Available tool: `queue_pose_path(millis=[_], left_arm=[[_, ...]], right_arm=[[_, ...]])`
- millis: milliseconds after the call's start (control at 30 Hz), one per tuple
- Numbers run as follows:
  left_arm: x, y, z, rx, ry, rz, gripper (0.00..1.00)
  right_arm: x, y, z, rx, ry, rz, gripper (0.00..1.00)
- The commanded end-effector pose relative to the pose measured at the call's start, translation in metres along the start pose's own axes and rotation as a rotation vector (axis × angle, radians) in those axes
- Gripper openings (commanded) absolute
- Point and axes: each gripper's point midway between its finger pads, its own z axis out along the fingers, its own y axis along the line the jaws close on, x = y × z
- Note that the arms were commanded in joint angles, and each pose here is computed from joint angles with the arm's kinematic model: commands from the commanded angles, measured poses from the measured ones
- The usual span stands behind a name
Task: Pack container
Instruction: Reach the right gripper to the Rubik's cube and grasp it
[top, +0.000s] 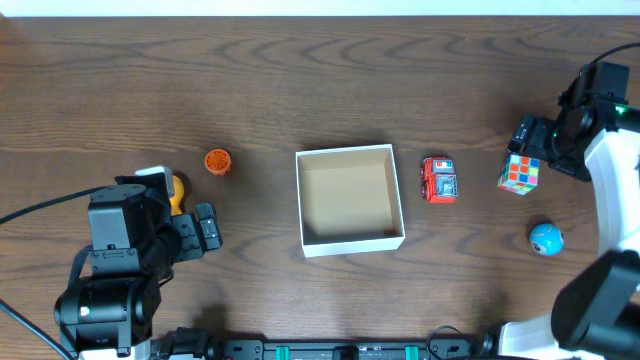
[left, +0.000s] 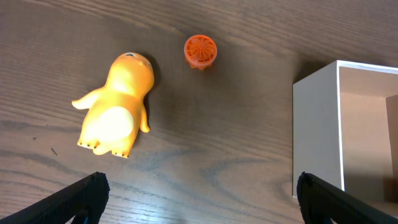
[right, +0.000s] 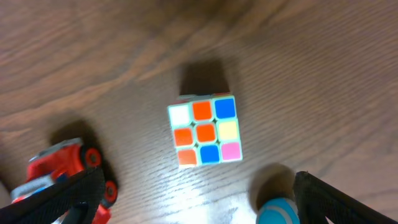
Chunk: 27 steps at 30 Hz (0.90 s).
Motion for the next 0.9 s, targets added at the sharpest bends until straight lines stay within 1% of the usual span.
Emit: queue_pose_path(millis=[0, 233, 533, 567, 633, 700, 800, 867], left_arm=[[-0.002, -0.001, -0.003, 0.009, -0.008, -0.01, 0.98], [-0.002, -0.001, -0.003, 0.009, -0.008, -0.01, 0.98], [-0.002, -0.001, -0.003, 0.009, -0.008, -0.01, 0.98], [-0.002, -0.001, -0.003, 0.009, -0.008, -0.009, 0.98], [-0.002, -0.001, -0.003, 0.009, -0.008, -0.01, 0.98], [-0.002, -0.001, -0.003, 0.009, -0.008, -0.009, 0.98], [-0.002, -0.001, -0.003, 0.009, -0.008, -0.01, 0.98], [-0.002, -0.001, -0.003, 0.009, -0.008, -0.01, 0.98]], right_arm=[[-0.001, -0.004, 0.021, -0.015, 0.047, 0.014, 0.99], [0.017, -0.008, 0.062, 0.008, 0.173, 0.017, 0.99], [0.032, -0.008, 0.096, 0.013, 0.265, 0.022, 0.99], [0.033, -0.008, 0.098, 0.013, 0.268, 0.023, 0.97], [0.032, -0.008, 0.098, 0.013, 0.268, 0.023, 0.89], [0.032, -0.008, 0.099, 0.013, 0.265, 0.022, 0.77], [0.032, -0.008, 0.099, 0.012, 0.264, 0.022, 0.63], [0.032, -0.008, 0.099, 0.012, 0.264, 0.022, 0.59]])
